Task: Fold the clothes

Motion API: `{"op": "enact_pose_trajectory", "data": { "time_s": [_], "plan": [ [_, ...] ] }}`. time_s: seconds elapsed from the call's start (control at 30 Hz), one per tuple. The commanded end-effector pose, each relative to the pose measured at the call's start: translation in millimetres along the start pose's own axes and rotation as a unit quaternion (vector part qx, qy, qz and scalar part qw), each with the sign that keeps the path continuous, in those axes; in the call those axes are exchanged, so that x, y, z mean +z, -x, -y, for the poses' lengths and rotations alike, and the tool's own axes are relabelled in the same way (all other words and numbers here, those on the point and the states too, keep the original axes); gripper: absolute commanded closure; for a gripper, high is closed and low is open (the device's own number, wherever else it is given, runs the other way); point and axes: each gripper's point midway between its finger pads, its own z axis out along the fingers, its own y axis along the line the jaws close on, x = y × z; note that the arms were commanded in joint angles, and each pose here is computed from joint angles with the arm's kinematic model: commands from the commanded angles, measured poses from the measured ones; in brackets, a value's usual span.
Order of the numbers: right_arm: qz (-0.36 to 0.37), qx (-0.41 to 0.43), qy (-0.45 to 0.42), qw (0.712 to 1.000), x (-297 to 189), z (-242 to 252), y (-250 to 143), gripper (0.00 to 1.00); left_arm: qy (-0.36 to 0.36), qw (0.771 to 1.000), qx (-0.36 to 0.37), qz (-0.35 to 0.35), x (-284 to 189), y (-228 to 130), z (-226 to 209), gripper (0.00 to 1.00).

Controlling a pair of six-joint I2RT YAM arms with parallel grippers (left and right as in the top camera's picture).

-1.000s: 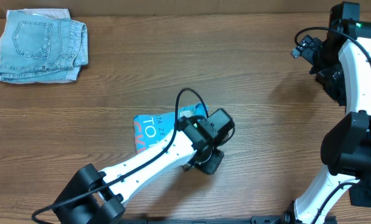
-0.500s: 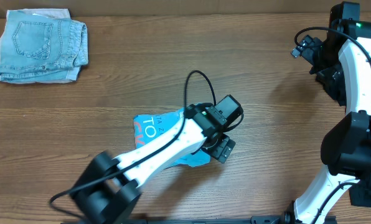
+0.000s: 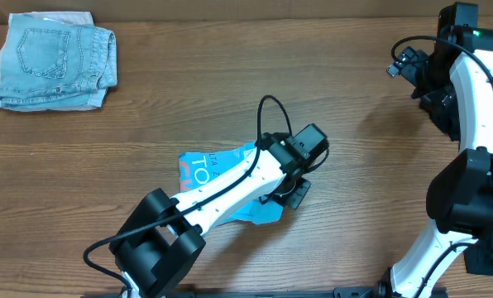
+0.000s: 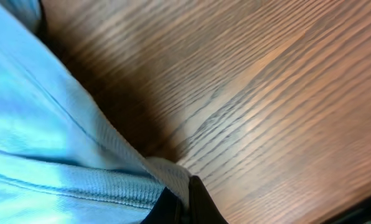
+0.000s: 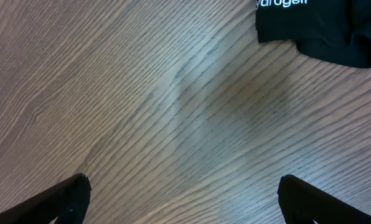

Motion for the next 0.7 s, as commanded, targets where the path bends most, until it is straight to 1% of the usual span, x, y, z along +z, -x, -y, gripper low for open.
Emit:
{"op": "enact_pose_trajectory", "data": {
  "time_s": [0.0, 0.1, 0.27, 0.37, 0.4, 0.47, 0.5, 0.57, 0.67],
  "plan": [
    [0.022, -0.001, 0.013, 1.000, -17.6, -3.4, 7.0, 0.00, -0.018, 1.000, 0.010, 0.003, -13.9, 1.5, 12.4, 0.96],
    [0.022, -0.001, 0.013, 1.000, -17.6, -3.4, 7.0, 0.00, -0.012, 1.000, 0.004, -0.024, -13.3, -13.3, 14.6, 0.96],
    [0.022, -0.001, 0.013, 1.000, -17.6, -3.4, 7.0, 0.00, -0.056, 0.997, 0.015, -0.053, -13.5, -28.5, 38.2, 0.95],
    [0.022, -0.001, 0.013, 1.000, -17.6, -3.4, 7.0, 0.00, -0.063, 0.996, 0.014, -0.057, -11.5, -31.4, 46.7, 0.93],
    [0.022, -0.001, 0.013, 1.000, -17.6, -3.4, 7.0, 0.00, -0.064, 0.996, 0.018, -0.055, -8.9, -31.1, 49.8, 0.81],
    [0.022, -0.001, 0.013, 1.000, -17.6, -3.4, 7.0, 0.00, -0.067, 0.996, 0.023, -0.050, -6.2, -30.3, 53.4, 0.33],
    [0.022, -0.001, 0.013, 1.000, -17.6, -3.4, 7.0, 0.00, -0.068, 0.996, 0.025, -0.047, -4.5, -29.4, 54.9, 0.18],
    [0.022, -0.001, 0.013, 1.000, -17.6, -3.4, 7.0, 0.00, -0.075, 0.996, 0.031, -0.045, -4.5, -29.2, 58.8, 0.16],
    [0.022, -0.001, 0.013, 1.000, -17.6, -3.4, 6.9, 0.00, -0.098, 0.992, 0.056, -0.052, -7.5, -32.9, 66.4, 0.16]
  ]
}}
